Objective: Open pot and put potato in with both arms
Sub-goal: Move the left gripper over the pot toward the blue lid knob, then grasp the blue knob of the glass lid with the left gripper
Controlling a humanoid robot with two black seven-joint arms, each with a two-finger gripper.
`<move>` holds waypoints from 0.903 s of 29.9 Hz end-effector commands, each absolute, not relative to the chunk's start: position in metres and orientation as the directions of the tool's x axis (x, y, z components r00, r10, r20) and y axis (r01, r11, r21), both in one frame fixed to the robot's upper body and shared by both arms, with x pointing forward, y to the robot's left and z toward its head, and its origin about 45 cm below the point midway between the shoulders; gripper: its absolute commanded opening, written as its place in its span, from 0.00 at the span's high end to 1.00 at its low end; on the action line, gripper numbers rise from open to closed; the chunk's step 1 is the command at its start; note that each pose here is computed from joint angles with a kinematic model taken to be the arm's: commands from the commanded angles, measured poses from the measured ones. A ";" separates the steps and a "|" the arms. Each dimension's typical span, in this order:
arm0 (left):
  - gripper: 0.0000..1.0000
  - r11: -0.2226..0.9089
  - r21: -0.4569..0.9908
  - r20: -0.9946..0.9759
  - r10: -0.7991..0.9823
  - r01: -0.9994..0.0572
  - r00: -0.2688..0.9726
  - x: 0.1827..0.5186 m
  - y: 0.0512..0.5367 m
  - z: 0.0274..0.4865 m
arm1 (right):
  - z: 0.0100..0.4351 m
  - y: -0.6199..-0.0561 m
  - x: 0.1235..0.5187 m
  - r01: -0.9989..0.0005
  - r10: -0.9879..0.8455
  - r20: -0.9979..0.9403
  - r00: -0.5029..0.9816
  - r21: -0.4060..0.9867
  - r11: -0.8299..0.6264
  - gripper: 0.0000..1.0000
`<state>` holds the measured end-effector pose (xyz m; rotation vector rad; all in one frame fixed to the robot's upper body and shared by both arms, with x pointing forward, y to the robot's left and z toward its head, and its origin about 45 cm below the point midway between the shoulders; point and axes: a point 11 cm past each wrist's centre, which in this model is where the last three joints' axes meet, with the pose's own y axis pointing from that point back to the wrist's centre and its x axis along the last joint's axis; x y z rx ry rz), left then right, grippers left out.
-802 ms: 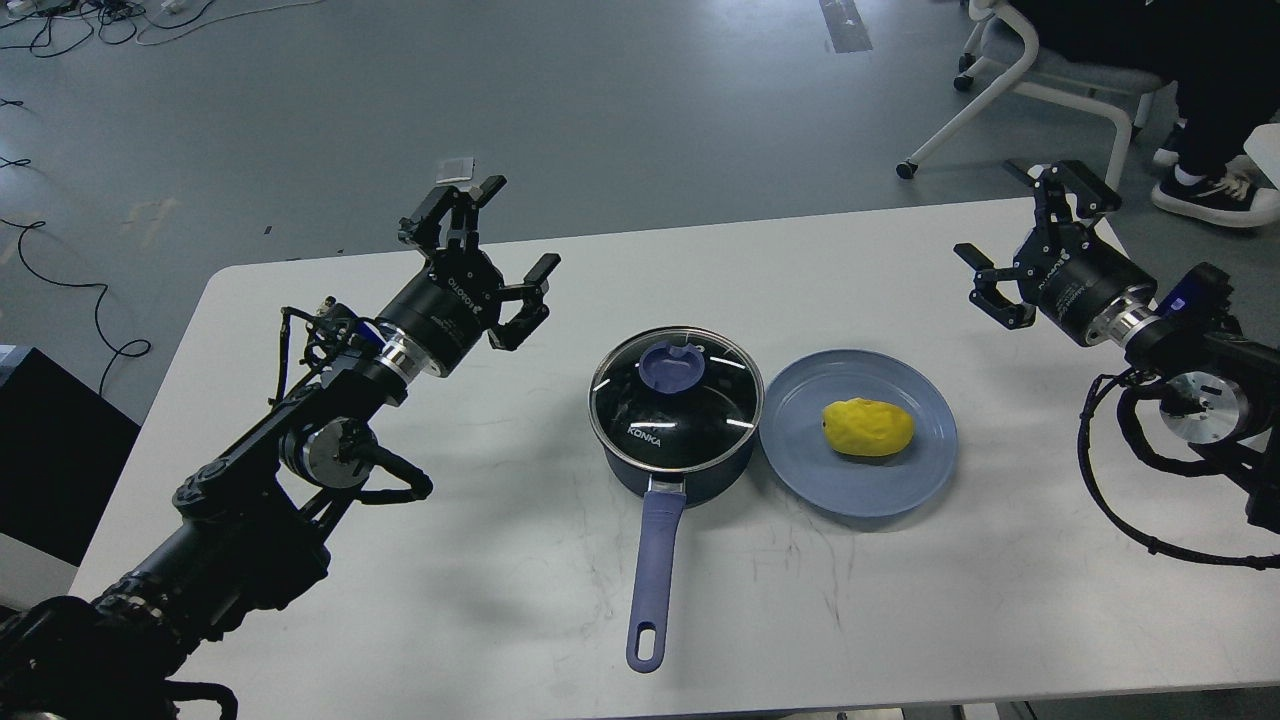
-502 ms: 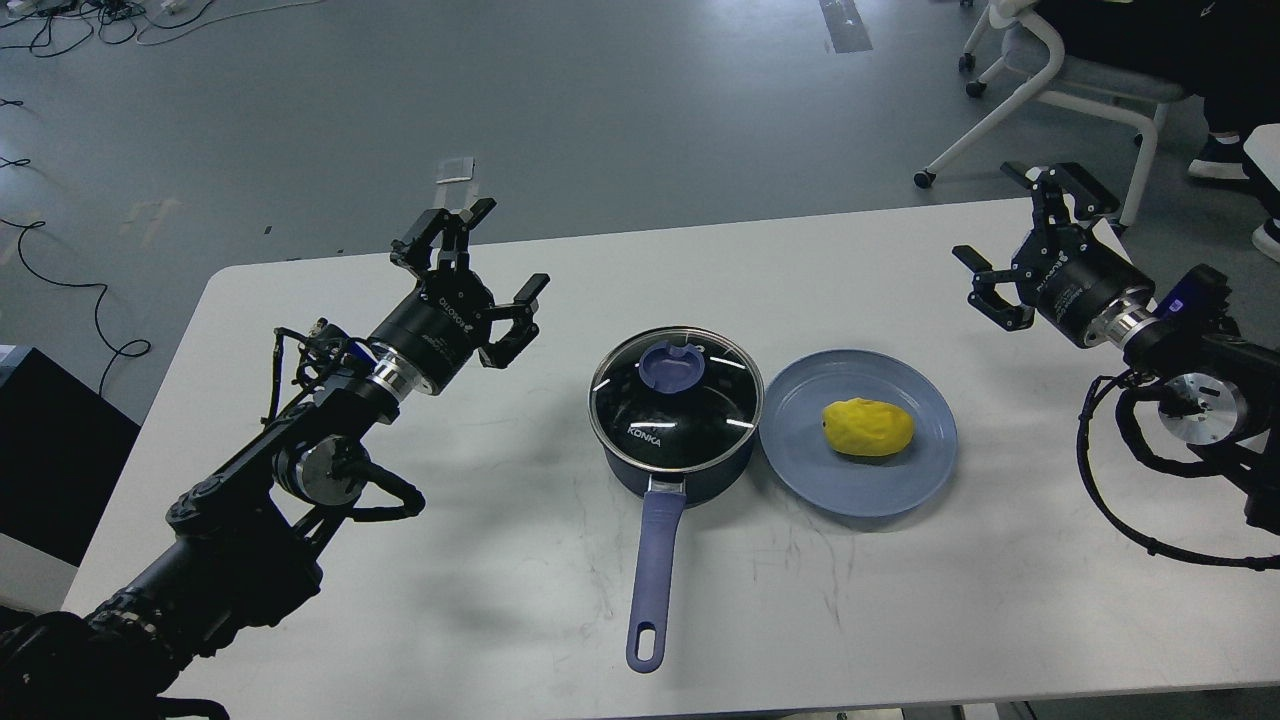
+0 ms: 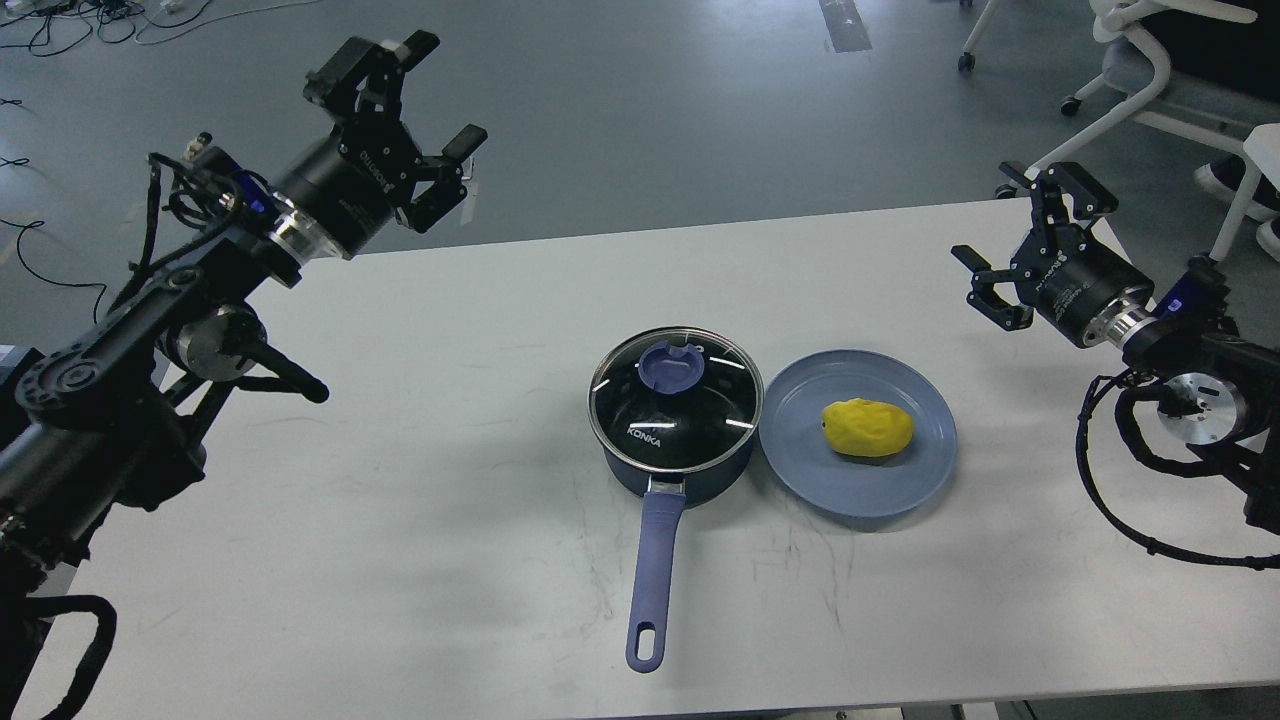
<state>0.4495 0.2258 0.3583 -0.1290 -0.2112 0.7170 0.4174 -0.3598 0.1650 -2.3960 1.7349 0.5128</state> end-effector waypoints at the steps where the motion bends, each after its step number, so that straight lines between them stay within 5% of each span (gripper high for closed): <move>1: 0.02 0.856 -0.134 0.396 0.508 -0.499 0.765 0.423 0.195 0.375 | 0.165 -0.360 0.417 -0.942 -0.894 -0.351 0.277 0.086 -0.325 0.00; 5: 0.02 0.938 0.053 0.708 0.207 -0.343 0.675 0.388 0.153 0.367 | 0.165 -0.361 0.417 -0.942 -0.895 -0.350 0.276 0.086 -0.324 0.00; 9: 0.02 0.910 0.241 0.854 -0.033 -0.338 0.519 0.382 0.140 0.341 | 0.165 -0.361 0.417 -0.942 -0.896 -0.348 0.276 0.087 -0.324 0.00; 16: 0.02 0.833 0.423 0.889 -0.306 -0.356 0.342 0.379 0.126 0.284 | 0.165 -0.361 0.417 -0.942 -0.895 -0.349 0.277 0.086 -0.325 0.00; 27: 0.02 0.765 0.552 0.824 -0.442 -0.331 0.353 0.380 0.111 0.227 | 0.164 -0.361 0.417 -0.941 -0.896 -0.347 0.277 0.089 -0.325 0.00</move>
